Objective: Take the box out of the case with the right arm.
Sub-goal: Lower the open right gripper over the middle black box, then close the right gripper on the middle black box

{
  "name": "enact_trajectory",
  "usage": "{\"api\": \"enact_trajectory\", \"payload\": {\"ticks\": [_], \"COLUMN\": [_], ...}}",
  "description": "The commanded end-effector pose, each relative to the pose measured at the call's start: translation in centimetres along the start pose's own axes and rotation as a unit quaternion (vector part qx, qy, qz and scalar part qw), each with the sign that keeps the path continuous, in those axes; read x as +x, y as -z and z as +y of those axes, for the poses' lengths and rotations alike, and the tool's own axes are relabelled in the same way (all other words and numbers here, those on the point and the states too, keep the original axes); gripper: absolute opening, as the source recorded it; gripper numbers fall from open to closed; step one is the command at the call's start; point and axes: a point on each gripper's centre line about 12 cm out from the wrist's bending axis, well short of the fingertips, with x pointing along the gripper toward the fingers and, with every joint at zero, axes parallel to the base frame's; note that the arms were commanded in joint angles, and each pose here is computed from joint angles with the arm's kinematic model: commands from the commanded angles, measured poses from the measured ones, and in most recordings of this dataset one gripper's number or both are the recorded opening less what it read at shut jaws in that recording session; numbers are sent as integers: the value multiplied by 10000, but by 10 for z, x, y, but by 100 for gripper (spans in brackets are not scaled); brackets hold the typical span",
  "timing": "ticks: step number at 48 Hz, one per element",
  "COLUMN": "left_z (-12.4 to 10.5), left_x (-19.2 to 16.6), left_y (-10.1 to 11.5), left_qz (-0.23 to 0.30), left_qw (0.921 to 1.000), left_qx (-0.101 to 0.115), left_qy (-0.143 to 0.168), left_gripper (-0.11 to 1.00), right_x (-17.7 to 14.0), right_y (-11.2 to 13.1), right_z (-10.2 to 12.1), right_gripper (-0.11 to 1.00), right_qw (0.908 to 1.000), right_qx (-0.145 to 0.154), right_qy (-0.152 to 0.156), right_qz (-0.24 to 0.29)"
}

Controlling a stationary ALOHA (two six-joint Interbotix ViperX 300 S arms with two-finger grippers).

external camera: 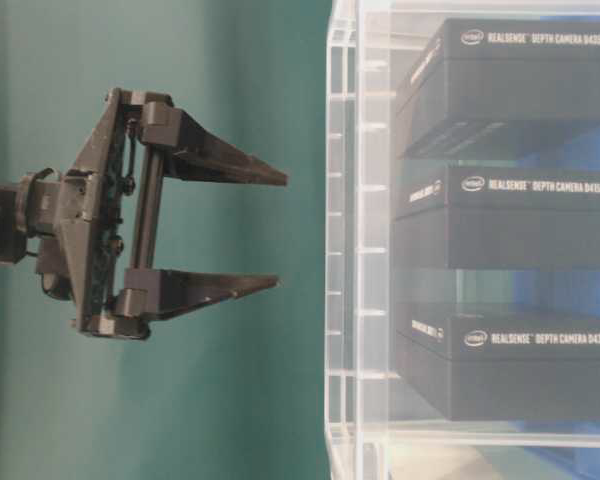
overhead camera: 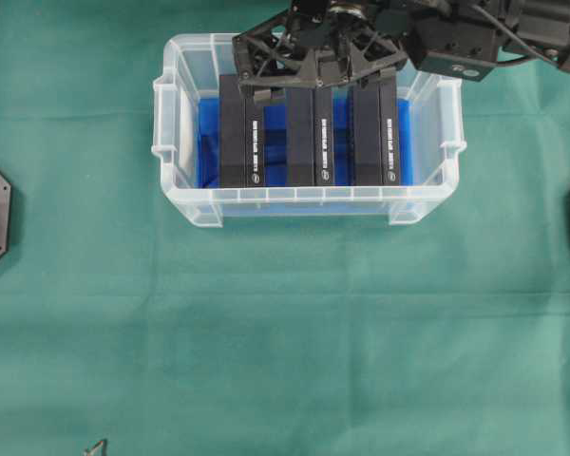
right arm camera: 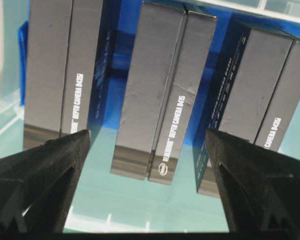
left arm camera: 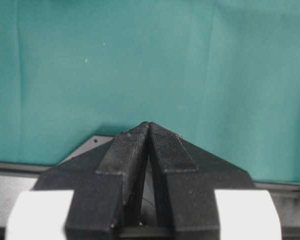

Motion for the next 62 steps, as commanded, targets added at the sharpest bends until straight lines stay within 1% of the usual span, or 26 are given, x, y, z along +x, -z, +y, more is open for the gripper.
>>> {"api": "enact_trajectory", "payload": {"ticks": [1, 8, 20, 26, 29, 35, 45, 54, 62], "left_z": [0, 0, 0, 0, 0, 0, 0, 0, 0], "left_x": [-7, -7, -7, -7, -7, -7, -7, -7, -7], "left_y": [-5, -4, -4, -4, -4, -4, -4, -4, -4], "left_qz": [-132, -124, -124, -124, -124, -124, -124, -124, -124], "left_qw": [9999, 9999, 9999, 9999, 9999, 9999, 9999, 9999, 9999], "left_qx": [-16, -16, -16, -24, -16, -24, -16, -16, -24], "left_qy": [5, 3, 3, 3, 6, 3, 6, 6, 3], "left_gripper": [0, 0, 0, 0, 0, 0, 0, 0, 0], "right_x": [-6, 4, 29, 43, 51, 64, 83, 95, 102], "right_y": [-1, -1, -2, -3, -1, 0, 4, 6, 6], "right_z": [-1, -1, -5, -7, -6, -5, -9, -6, -6], "right_gripper": [93, 93, 93, 93, 93, 93, 93, 93, 93], "right_qw": [10000, 10000, 10000, 10000, 9999, 9999, 9998, 9998, 9995], "right_qx": [4, 4, 20, 91, 124, 122, 120, 143, 268], "right_qy": [-87, -85, 44, 23, -35, -72, 94, 64, 110], "right_qz": [-29, -38, -1, -7, 5, 25, 85, 148, 159]}}
